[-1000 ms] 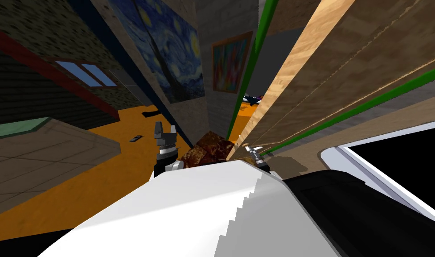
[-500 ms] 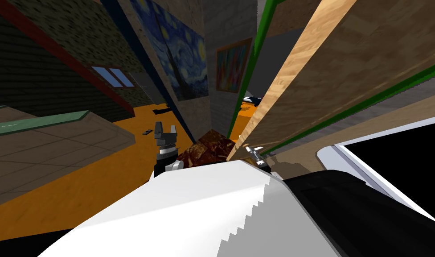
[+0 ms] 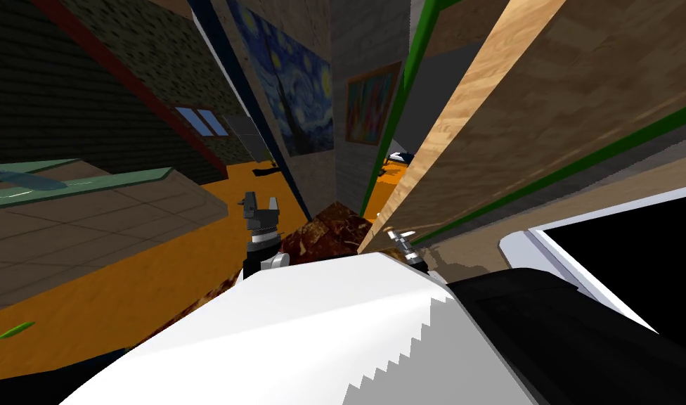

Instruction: Pull the door open

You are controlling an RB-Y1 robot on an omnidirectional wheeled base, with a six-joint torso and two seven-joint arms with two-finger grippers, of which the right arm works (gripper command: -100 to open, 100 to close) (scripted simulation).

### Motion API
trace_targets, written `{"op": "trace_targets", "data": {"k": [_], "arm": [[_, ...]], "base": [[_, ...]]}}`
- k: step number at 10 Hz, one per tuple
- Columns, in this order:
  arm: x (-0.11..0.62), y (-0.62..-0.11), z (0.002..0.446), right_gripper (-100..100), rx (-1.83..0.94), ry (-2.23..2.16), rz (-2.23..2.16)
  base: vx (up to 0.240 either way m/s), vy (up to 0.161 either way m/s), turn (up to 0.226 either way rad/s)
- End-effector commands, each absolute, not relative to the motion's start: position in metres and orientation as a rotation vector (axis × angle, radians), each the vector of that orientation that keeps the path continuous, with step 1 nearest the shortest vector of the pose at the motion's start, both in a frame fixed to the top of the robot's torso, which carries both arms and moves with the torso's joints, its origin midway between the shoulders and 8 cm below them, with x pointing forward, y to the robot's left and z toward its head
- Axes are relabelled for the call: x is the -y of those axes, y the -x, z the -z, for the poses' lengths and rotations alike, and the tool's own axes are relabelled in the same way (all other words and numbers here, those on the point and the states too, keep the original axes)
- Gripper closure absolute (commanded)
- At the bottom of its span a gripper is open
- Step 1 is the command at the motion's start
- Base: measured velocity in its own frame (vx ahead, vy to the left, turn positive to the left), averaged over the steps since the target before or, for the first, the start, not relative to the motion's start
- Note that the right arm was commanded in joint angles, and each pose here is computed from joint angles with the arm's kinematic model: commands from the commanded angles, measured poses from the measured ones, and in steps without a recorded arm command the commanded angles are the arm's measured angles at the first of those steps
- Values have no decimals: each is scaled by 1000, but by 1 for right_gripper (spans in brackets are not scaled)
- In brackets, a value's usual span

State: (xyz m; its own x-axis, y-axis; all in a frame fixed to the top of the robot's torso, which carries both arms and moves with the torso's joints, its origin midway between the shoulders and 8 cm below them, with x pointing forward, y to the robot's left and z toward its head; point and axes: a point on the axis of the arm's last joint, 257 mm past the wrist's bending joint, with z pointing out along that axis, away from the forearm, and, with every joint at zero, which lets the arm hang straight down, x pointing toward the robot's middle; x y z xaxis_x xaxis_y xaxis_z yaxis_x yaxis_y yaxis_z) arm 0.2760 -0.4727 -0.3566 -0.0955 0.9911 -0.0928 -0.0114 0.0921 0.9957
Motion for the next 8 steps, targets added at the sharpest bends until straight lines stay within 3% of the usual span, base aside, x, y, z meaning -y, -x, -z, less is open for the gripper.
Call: {"op": "trace_targets", "data": {"k": [1,8], "arm": [[470,-273,357,100,-1322,-1084,-1221],[476,-264,355,100,-1336,-1069,-1229]], "base": [[-204,-47,142],[-206,-62,143]]}}
